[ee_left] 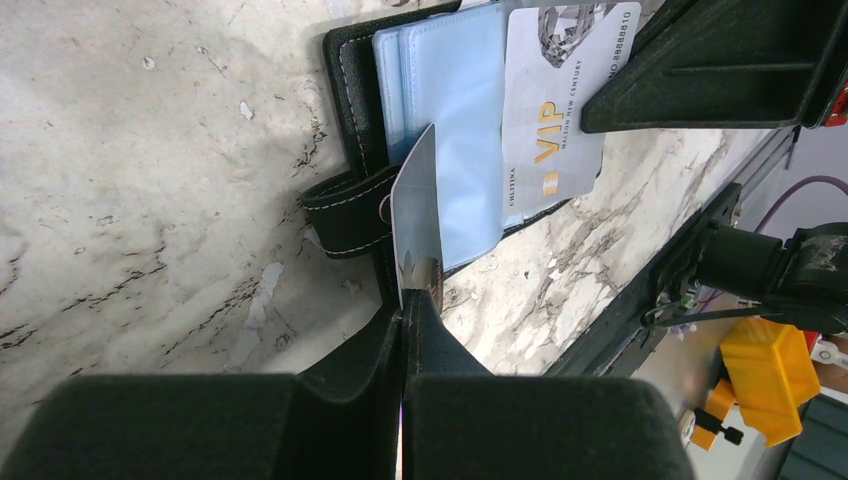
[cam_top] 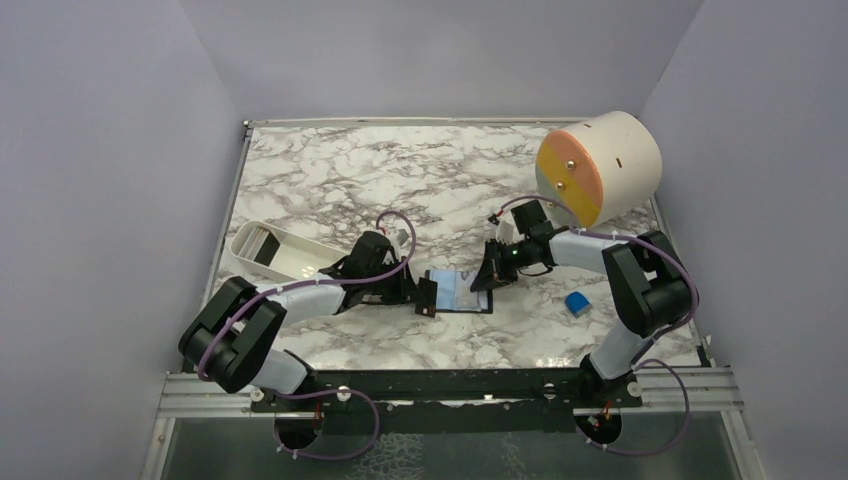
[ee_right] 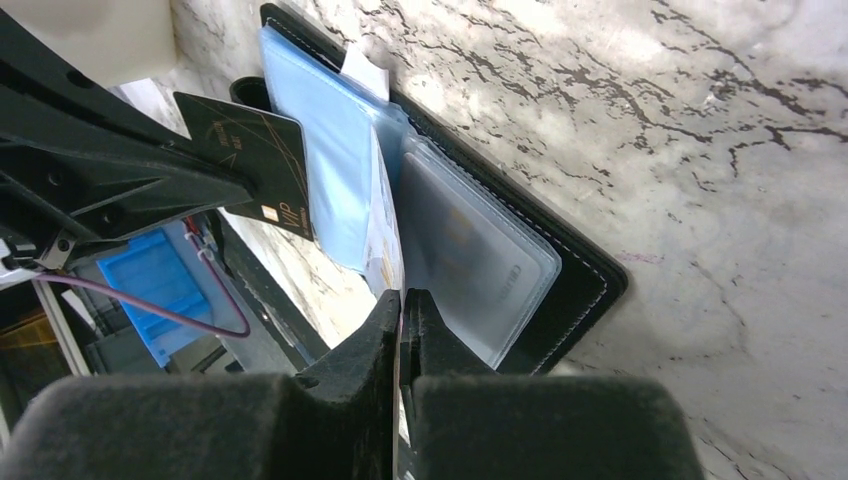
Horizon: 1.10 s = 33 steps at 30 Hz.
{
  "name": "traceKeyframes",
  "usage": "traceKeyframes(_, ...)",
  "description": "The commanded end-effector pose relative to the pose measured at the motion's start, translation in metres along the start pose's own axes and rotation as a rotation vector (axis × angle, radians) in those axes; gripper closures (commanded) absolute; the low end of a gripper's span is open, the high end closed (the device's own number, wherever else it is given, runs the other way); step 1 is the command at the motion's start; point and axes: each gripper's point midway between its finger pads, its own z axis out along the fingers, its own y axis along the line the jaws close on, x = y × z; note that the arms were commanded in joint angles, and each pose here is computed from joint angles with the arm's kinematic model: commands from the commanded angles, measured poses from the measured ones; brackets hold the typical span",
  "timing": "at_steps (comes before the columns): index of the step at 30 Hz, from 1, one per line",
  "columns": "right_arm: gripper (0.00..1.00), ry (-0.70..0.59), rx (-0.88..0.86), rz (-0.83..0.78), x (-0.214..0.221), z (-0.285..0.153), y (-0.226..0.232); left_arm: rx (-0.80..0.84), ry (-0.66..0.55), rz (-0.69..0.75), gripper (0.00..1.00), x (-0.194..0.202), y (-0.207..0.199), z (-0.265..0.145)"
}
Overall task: Put the credit cards into the card holder
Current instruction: Insert the credit card into the card holder.
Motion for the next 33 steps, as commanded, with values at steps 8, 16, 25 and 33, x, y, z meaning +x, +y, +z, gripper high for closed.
traceKeyframes(8, 0.99, -0.005, -0.067, 0.008, 0.000, 0.007, 0.003, -0.104, 0.014, -0.001, 1.00, 0.010, 0.028, 0.003)
traceKeyframes(16, 0.99, -0.010, -0.081, 0.020, 0.001, 0.008, 0.003, -0.107, 0.014, -0.003, 1.00, 0.011, 0.029, 0.002)
traceKeyframes(25, 0.99, 0.008, -0.057, 0.040, 0.014, 0.012, -0.008, -0.108, 0.012, -0.005, 1.00, 0.011, 0.029, 0.002)
traceKeyframes(33, 0.99, 0.004, -0.063, 0.031, 0.010, 0.014, -0.007, -0.100, 0.010, -0.010, 1.00, 0.010, 0.028, 0.003)
